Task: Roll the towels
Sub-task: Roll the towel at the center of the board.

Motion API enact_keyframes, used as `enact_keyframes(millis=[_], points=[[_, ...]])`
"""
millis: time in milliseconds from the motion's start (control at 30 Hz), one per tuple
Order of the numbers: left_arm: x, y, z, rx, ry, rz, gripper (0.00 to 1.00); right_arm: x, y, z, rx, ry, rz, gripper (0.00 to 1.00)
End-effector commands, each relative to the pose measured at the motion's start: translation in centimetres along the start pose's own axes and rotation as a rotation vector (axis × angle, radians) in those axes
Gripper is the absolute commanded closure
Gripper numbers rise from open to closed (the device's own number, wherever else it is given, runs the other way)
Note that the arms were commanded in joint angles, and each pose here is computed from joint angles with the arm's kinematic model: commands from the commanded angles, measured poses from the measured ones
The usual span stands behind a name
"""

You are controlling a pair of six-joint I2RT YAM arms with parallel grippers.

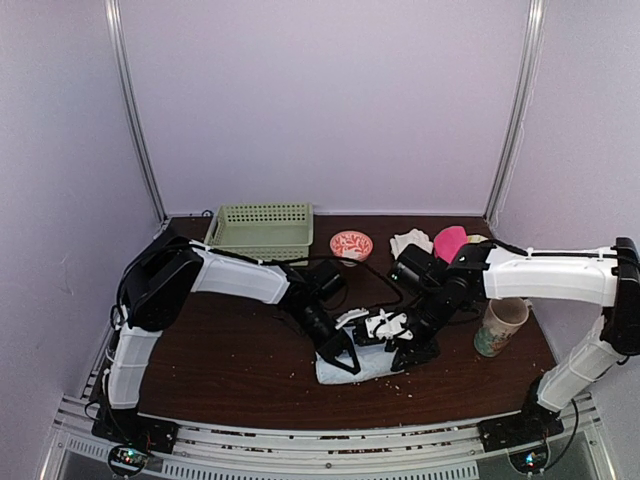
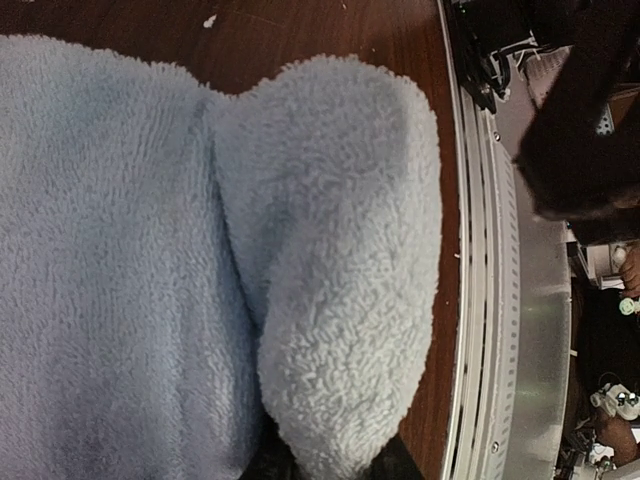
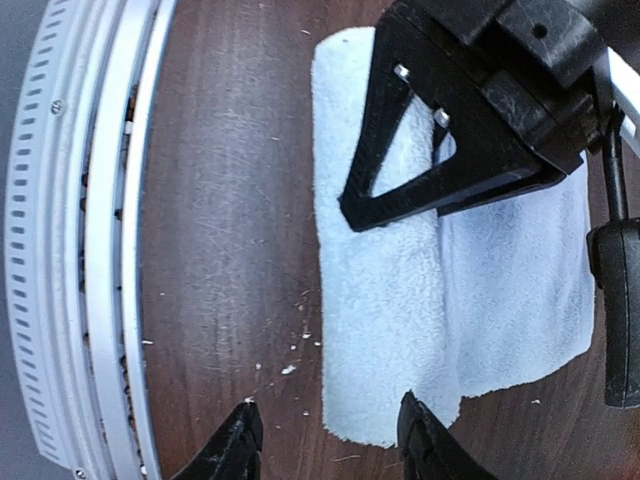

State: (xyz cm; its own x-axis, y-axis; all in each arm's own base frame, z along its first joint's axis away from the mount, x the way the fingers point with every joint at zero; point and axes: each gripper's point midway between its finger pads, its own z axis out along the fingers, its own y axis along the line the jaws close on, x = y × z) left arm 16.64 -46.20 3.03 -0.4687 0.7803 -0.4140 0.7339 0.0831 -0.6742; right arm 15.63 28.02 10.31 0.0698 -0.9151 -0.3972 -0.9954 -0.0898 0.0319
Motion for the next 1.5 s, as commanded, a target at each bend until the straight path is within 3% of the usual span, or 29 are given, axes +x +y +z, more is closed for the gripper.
enact_keyframes(millis=[0, 333, 567, 633, 833, 1000, 1100, 1267, 1467], points=[[5.2, 2.4, 2.1, -0.042, 0.147, -0.148, 0.80, -1.2, -2.8, 0.9, 0.174, -0.023, -0.033, 0.52], [4.7, 2.9, 1.9, -0.080, 0.146, -0.133, 0.73, 0.2, -2.3, 6.1, 0.180, 0.026, -0.067, 0.52], [3.8, 4.3, -0.1, -0.251, 0.119, -0.056, 0.65, 2.1, -0.1, 8.9, 0.016, 0.061, -0.038, 0.84], [2.3, 3.7, -2.2, -0.333, 0.043, -0.023, 0.61, 2.1, 0.5, 9.0, -0.065, 0.052, -0.015, 0.88], [-2.2, 0.8, -10.1, -0.565, -0.352, 0.034, 0.52, 2.4, 1.2, 8.9, -0.214, 0.025, 0.068, 0.92], [-2.0, -2.2, -14.5, -0.711, -0.547, 0.149, 0.51, 2.5, 1.1, 8.9, -0.340, 0.012, 0.153, 0.92], [-1.0, -3.5, -14.7, -0.814, -0.519, 0.285, 0.51, 2.5, 0.9, 9.0, -0.398, 0.010, 0.210, 0.92], [0.8, -8.4, -9.1, -0.792, -0.334, 0.666, 0.49, 3.1, 0.9, 9.7, -0.587, 0.020, 0.355, 0.93], [1.1, -6.4, -4.5, -0.855, -0.124, 0.731, 0.50, 3.5, 0.9, 9.5, -0.719, 0.023, 0.434, 0.93]])
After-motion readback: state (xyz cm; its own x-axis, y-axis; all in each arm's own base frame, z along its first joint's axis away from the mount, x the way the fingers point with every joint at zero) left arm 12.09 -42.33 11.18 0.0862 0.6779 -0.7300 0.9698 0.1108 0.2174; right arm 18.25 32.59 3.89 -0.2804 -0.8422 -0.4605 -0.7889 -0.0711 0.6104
